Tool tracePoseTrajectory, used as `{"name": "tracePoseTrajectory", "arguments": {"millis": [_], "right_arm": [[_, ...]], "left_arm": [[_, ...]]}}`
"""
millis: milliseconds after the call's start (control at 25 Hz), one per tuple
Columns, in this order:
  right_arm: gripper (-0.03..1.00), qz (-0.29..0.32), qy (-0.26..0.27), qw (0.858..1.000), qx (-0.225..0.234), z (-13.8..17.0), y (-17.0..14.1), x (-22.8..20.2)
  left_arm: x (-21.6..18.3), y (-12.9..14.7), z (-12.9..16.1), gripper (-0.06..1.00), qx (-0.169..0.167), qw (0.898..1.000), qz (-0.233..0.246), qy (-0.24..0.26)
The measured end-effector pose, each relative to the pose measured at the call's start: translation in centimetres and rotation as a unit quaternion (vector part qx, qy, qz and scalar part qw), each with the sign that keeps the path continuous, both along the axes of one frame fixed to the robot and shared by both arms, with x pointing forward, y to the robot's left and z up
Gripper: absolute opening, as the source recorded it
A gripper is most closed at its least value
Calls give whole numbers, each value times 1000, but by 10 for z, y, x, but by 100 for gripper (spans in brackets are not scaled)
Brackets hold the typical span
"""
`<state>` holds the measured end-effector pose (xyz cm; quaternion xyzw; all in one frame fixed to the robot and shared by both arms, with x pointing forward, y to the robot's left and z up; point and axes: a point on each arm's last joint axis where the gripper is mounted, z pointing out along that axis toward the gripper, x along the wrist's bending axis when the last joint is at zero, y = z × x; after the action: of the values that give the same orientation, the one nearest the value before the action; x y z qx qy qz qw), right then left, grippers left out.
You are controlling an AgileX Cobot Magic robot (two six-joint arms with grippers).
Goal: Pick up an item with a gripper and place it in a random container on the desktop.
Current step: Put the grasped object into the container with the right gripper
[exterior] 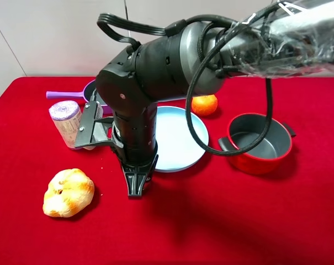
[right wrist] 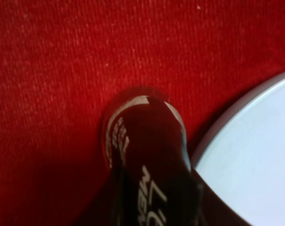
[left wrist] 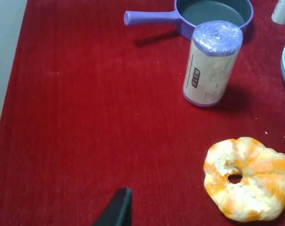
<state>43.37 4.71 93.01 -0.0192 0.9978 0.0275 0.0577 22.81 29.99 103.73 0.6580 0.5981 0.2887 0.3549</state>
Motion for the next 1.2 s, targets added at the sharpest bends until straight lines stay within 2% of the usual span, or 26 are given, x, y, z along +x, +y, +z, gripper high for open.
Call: {"name": "tracePoseTrajectory", "arguments": {"millis": [600, 1200], "right_arm": [[17, -9, 6, 1000, 2, 46, -10, -6], [17, -17, -11, 1000, 7, 106, -39, -16]], "left_arm": [[0, 0, 0, 99, 0, 1000, 0, 0], [0, 0, 0, 99, 0, 1000, 0, 0]]}}
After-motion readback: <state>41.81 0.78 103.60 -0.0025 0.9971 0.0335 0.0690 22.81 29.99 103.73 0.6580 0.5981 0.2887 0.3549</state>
